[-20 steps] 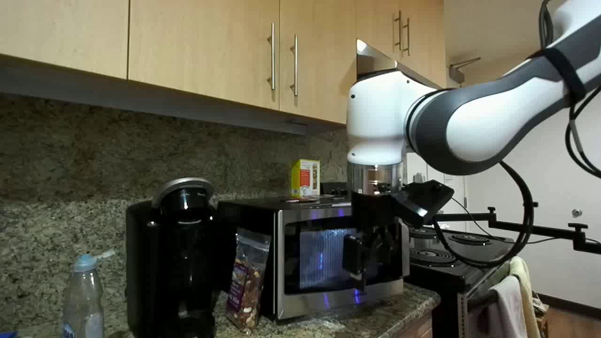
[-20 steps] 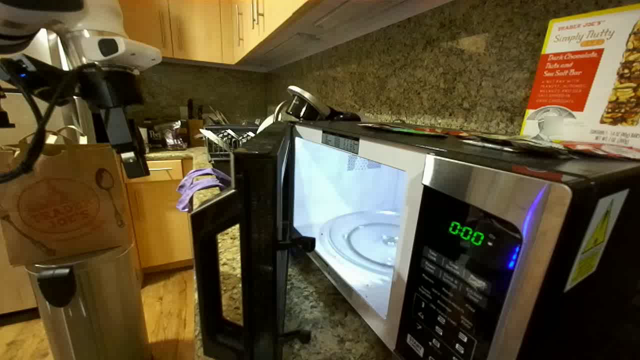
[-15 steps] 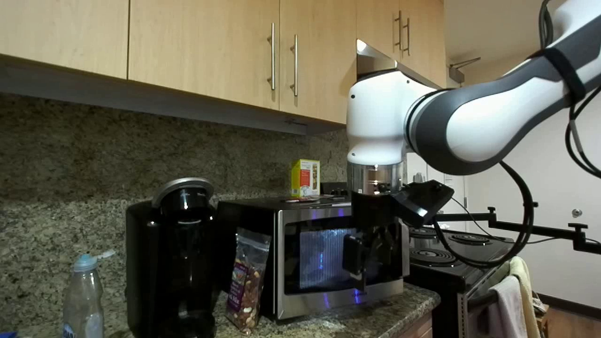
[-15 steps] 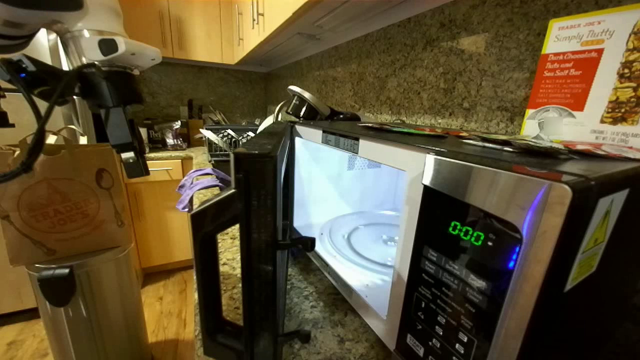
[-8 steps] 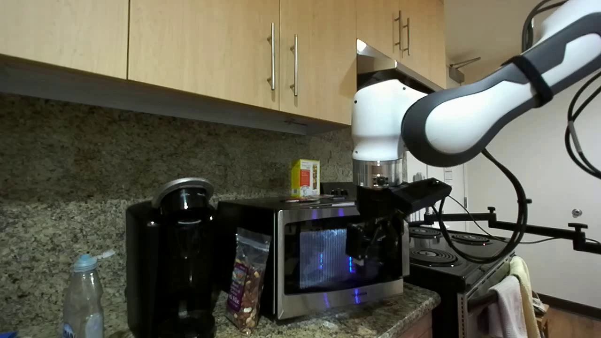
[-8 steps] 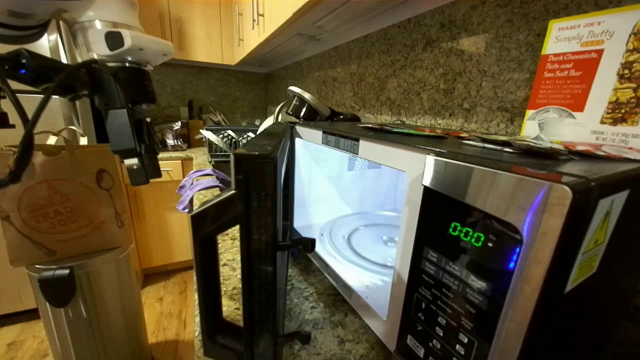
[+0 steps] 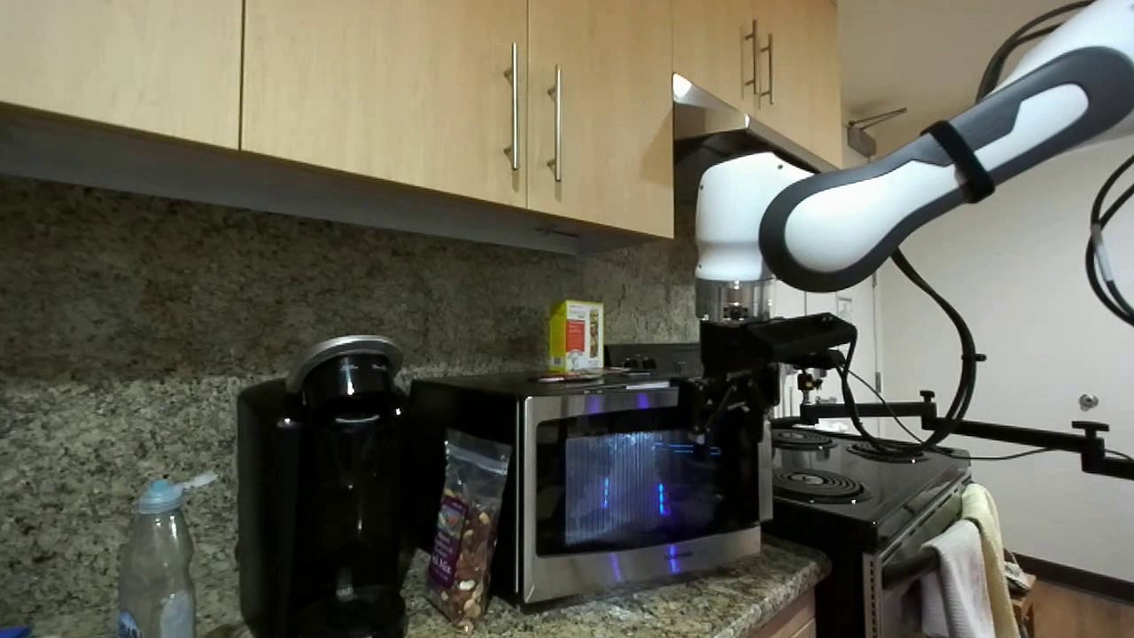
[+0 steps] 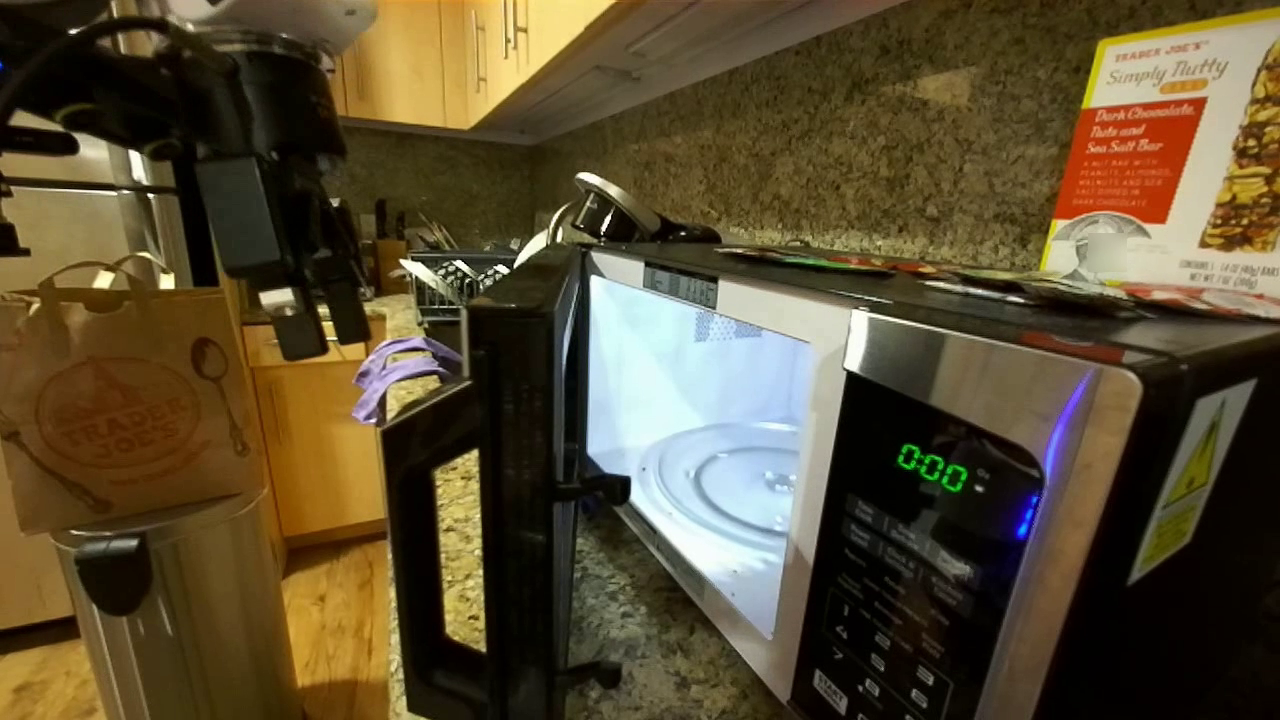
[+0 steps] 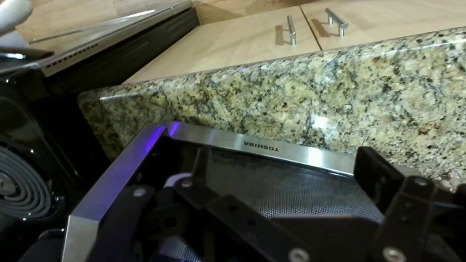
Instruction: Close the microwave door
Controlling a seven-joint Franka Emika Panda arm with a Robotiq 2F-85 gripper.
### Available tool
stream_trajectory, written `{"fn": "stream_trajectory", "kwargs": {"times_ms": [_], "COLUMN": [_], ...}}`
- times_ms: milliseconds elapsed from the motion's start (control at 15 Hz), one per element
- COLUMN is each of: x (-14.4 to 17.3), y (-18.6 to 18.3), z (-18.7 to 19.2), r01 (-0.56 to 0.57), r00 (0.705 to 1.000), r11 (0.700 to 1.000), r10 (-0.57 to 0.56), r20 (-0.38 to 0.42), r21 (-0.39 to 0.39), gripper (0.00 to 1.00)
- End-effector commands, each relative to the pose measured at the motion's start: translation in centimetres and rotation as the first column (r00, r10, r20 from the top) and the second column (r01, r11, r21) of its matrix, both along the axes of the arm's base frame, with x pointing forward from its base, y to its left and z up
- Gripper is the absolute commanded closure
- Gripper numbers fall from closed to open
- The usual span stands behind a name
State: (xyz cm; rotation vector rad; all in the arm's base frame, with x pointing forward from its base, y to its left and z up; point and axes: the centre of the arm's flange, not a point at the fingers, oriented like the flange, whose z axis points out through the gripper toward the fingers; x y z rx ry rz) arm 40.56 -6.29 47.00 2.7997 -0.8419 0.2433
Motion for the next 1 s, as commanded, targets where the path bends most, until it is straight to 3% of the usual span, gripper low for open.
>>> {"fn": "stream_trajectory", "kwargs": {"times_ms": [0, 133, 200, 600, 667, 933], "x": [-0.2, -0.4, -0.1, -0.1, 0.4, -1.4], "y": [-1.0, -1.3, -0.4, -0.7, -0.6, -3.0], "z": [1.1, 1.1, 0.9, 1.0, 1.6, 1.5], "r01": [-0.166, -0.21, -0.148, -0.177, -0.057, 0.071], "r00": [0.986, 0.978, 0.989, 0.984, 0.995, 0.966], "r11": [0.98, 0.97, 0.984, 0.979, 0.998, 0.997], "r10": [0.165, 0.208, 0.147, 0.174, 0.054, -0.069], "r20": [-0.016, -0.023, -0.026, -0.033, -0.084, -0.25], "r21": [-0.107, -0.126, -0.094, -0.106, -0.036, 0.0], "gripper": [0.0, 0.0, 0.0, 0.0, 0.0, 0.0]}}
